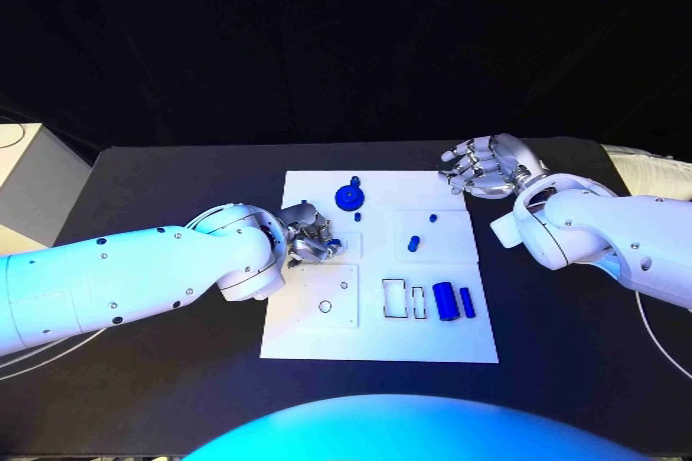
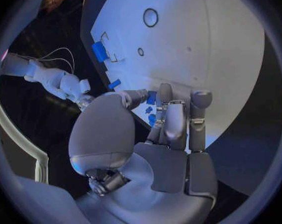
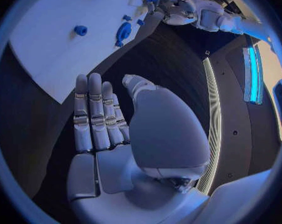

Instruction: Assemble the parts on the task board

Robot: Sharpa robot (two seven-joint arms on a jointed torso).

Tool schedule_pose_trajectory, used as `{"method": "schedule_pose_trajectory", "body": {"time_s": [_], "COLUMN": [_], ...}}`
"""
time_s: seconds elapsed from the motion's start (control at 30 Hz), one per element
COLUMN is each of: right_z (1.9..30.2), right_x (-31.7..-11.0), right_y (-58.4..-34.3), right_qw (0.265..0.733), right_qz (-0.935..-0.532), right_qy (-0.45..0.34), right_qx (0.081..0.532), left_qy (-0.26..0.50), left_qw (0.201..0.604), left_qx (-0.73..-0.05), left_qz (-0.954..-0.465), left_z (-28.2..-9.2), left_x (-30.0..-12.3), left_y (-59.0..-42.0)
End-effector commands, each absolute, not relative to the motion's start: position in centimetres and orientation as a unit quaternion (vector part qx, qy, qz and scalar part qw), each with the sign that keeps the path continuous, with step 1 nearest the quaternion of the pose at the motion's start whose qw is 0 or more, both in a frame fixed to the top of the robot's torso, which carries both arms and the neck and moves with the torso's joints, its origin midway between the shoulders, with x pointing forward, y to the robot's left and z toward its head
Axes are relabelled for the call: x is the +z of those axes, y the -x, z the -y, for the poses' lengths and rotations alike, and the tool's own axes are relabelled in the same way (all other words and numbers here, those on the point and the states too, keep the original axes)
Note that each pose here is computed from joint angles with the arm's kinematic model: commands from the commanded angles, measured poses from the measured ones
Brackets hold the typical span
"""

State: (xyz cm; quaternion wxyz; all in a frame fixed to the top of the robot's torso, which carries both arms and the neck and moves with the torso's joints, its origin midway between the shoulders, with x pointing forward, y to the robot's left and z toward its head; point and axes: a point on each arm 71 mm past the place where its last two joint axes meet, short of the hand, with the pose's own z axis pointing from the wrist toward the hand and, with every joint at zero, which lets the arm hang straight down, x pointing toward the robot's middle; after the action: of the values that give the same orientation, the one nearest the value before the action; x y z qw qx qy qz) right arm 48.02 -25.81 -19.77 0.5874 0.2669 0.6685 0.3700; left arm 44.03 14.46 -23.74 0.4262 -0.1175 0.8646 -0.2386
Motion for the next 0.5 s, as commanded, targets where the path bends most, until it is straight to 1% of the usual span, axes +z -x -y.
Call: {"method": "schedule_pose_trajectory", "body": {"time_s": [0.03, 0.23, 0.4, 0.5], "right_z": [25.7, 25.7, 25.7, 25.7], "right_x": [-19.9, -20.0, -20.1, -20.1], "right_y": [-48.0, -48.0, -48.0, -48.0], "right_qw": [0.581, 0.580, 0.579, 0.579], "right_qz": [-0.674, -0.675, -0.675, -0.676], "right_qy": [-0.265, -0.265, -0.265, -0.265], "right_qx": [0.372, 0.372, 0.372, 0.372], "left_qy": [0.152, 0.172, 0.171, 0.165], "left_qw": [0.395, 0.375, 0.362, 0.347], "left_qx": [-0.262, -0.277, -0.282, -0.282], "left_qz": [-0.867, -0.867, -0.872, -0.879], "left_z": [-14.3, -14.4, -14.7, -14.9], "left_x": [-23.5, -22.4, -21.5, -21.1], "left_y": [-44.0, -44.6, -45.0, -45.4]}}
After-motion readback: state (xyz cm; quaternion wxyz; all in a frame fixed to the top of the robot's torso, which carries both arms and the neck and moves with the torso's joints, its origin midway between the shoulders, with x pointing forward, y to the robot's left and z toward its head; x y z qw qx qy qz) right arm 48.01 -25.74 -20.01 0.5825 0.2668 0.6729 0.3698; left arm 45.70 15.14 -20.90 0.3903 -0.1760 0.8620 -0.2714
